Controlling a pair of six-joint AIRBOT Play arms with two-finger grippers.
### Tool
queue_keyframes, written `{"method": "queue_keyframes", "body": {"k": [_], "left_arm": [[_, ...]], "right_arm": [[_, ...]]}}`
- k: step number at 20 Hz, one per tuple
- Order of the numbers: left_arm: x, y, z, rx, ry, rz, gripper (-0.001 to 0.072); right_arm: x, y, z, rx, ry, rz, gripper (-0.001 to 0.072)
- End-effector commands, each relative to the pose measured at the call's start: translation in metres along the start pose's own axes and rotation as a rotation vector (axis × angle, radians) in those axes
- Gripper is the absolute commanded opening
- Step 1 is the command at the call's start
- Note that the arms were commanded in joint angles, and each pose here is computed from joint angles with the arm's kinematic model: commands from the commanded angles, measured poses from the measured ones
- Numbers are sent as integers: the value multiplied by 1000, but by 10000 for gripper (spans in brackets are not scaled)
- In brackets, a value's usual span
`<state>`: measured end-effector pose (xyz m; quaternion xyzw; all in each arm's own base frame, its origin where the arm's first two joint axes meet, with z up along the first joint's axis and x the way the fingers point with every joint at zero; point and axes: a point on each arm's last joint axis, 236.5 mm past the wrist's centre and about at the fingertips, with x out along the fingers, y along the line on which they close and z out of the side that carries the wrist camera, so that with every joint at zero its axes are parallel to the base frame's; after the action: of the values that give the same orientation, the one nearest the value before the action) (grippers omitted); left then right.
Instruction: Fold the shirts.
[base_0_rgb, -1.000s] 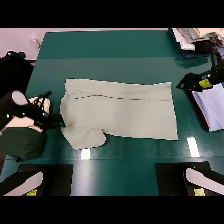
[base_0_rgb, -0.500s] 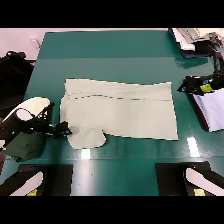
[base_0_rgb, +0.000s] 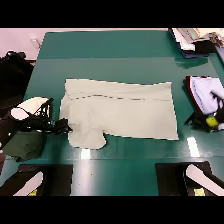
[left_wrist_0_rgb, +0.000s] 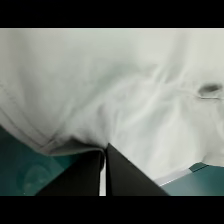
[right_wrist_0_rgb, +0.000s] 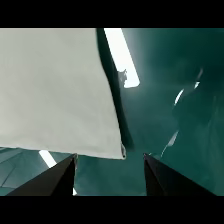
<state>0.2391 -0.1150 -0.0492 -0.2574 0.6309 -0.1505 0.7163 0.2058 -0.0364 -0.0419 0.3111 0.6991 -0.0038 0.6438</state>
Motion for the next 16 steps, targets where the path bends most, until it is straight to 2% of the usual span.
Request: {"method": "queue_keyframes", "body": {"k": [1,5,9,10,13,16], "left_arm": [[-4,-3,3,11,-19,-4,29],[-4,-3,2,8,-16,-4,29],[-4,-4,-2,12,4,-6,29],[-6,-6,-5,18,22,-11,28],[-16,-16,-13,44,65,-24,27],[-37,-18,-17,82,-1,17,27]], "right_arm": [[51,-10,-42,143,144,120,481],[73,9,-28,109,119,147,425],[63,27,-5,-12,10,104,120],[56,29,-3,-50,-1,87,22],[26,25,2,-162,-45,-15,13],[-5,19,-5,-212,-76,-90,13]]}}
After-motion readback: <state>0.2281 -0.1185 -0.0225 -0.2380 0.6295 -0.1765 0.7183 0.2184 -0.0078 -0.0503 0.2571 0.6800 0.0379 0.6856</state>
